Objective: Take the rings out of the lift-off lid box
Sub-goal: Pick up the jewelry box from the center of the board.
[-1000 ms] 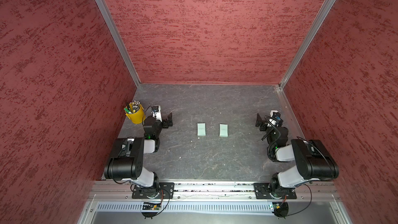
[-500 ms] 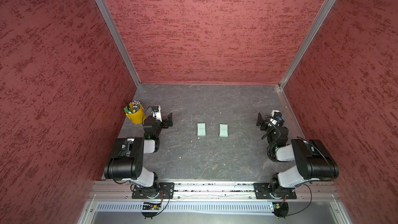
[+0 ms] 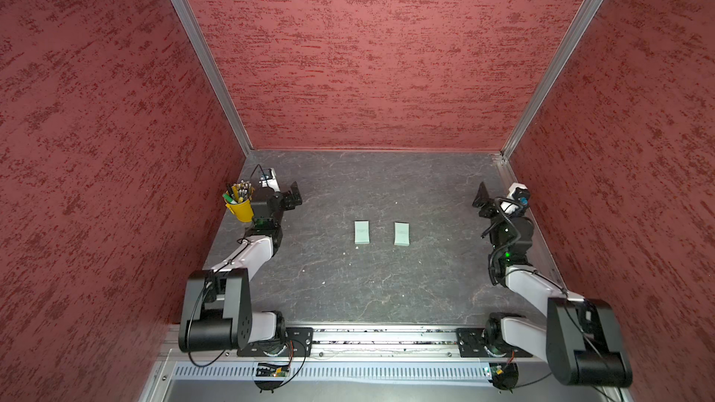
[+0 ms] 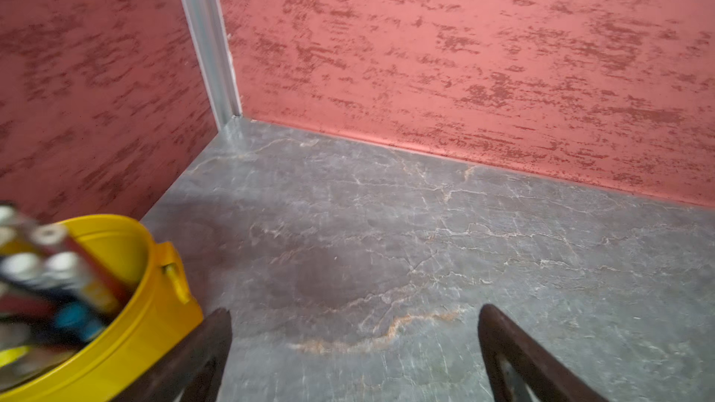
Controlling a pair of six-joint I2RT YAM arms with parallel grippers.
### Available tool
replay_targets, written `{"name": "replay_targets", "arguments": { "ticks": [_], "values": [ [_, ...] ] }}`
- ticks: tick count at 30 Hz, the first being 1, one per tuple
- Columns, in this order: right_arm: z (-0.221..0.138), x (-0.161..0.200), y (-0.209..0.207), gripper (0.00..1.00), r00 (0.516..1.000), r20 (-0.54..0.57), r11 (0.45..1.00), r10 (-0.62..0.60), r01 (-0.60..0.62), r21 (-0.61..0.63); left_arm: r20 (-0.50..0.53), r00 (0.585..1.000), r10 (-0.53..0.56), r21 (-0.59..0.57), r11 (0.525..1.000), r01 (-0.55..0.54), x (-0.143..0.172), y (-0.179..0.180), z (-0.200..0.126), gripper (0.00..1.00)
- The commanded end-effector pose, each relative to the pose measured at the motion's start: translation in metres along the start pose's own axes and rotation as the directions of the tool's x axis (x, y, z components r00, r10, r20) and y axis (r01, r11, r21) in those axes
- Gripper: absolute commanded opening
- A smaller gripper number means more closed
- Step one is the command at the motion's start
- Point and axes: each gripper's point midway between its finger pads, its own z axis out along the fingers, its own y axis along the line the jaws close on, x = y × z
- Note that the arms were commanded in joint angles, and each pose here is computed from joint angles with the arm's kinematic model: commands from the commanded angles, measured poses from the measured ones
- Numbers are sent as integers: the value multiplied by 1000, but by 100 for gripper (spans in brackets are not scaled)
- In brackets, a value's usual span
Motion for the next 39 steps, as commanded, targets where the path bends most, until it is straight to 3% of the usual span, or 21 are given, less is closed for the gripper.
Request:
{"name": "replay_targets", "arguments": {
  "ticks": [1,5,9,16,19,22,28,29,39],
  "values": [
    [18,16,18,99,979,-192,995,61,-75,-66,-212,976,-41,-154,988,8,11,8,-9,100],
    [31,21,45,93,932,-335,974,141,-192,-123,-233,972,37,-143,987,-72,-6,-29,-21,100],
    [22,22,74,91,890,-442,967,115,-201,-153,-268,959,88,-120,985,-124,-15,-70,-34,99],
    [-17,58,133,89,734,-678,978,-39,-109,-175,-439,888,134,19,990,-140,22,-137,-43,98],
    [-42,91,158,88,631,-773,976,-66,-120,-181,-501,856,127,74,992,-104,42,-156,-47,98],
    [-67,126,179,86,528,-845,974,-84,-136,-182,-542,829,138,104,990,-97,56,-166,-53,100],
    [-96,167,208,86,422,-901,972,-102,-152,-181,-577,805,139,144,987,-67,69,-172,-64,100],
    [-100,183,207,87,387,-915,976,-113,-131,-176,-584,800,137,155,986,-56,71,-174,-66,100],
    [-95,227,214,86,327,-934,979,-144,-90,-182,-619,776,121,193,981,1,81,-176,-81,100]
  ]
}}
